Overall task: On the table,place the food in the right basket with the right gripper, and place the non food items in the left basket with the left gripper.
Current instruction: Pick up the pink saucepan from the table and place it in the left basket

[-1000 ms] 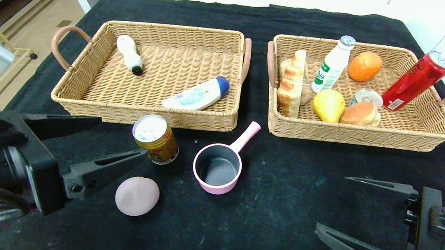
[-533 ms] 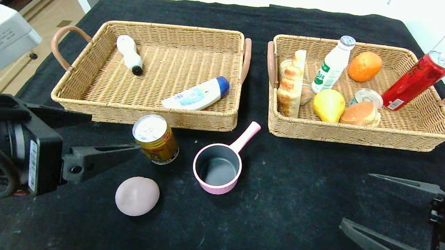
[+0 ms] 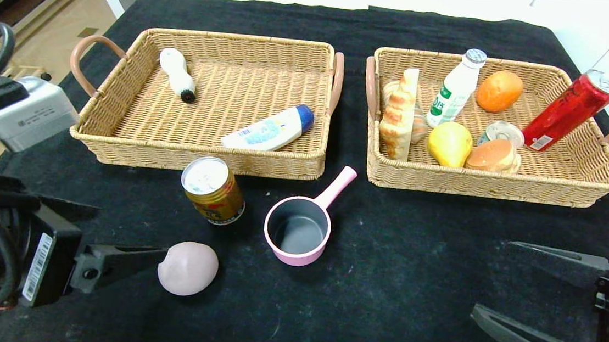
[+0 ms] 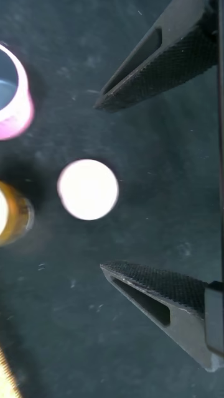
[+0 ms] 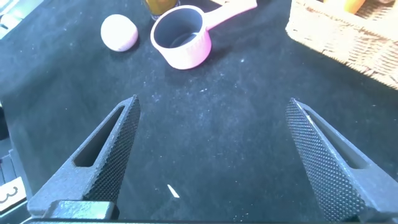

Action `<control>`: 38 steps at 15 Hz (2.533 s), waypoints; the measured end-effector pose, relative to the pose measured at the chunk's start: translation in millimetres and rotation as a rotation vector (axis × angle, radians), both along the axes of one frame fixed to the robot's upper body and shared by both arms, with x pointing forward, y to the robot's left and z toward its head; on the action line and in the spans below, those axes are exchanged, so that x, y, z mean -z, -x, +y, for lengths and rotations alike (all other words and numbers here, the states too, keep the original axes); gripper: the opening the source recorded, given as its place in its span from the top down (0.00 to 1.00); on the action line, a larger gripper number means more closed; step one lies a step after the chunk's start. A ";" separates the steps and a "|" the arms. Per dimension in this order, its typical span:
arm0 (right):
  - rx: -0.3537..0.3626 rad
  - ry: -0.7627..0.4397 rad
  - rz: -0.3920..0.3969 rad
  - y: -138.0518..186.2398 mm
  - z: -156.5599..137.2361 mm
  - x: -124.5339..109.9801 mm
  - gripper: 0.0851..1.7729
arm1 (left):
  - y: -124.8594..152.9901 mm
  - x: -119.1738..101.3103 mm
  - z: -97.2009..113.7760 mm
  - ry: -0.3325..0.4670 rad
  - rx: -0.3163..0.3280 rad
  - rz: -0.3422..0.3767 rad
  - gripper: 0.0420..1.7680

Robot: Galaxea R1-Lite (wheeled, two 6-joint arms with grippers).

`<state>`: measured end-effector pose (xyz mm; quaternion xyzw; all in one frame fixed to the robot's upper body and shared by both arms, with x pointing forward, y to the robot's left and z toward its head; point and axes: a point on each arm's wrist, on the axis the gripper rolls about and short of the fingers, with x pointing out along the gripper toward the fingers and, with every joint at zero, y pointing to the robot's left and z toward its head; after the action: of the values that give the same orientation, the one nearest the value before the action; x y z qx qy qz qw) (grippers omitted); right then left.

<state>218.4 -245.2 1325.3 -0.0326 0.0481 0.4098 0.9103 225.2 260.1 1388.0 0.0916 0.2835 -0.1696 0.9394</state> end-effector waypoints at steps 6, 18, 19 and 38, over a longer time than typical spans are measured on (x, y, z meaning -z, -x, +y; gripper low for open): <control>0.000 -0.022 -0.033 5.6 -3.8 -7.2 0.04 | -6.5 8.4 -7.9 -0.018 0.007 0.059 0.03; 0.000 -0.028 -0.042 7.2 -5.0 -9.0 0.04 | -38.5 3.4 -118.1 0.032 -0.014 0.096 0.03; 0.000 -0.027 -0.041 7.2 -4.9 -8.8 0.04 | -40.5 8.0 -124.0 0.047 -0.050 0.109 0.03; 0.003 -0.014 -0.021 3.8 -2.7 -4.7 0.04 | -69.7 33.8 -146.1 0.367 -0.434 0.242 0.03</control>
<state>214.6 -247.9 1330.0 -0.0304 0.0357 0.4084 0.9116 294.9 114.0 1354.2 -0.1633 0.3707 -0.0232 0.9140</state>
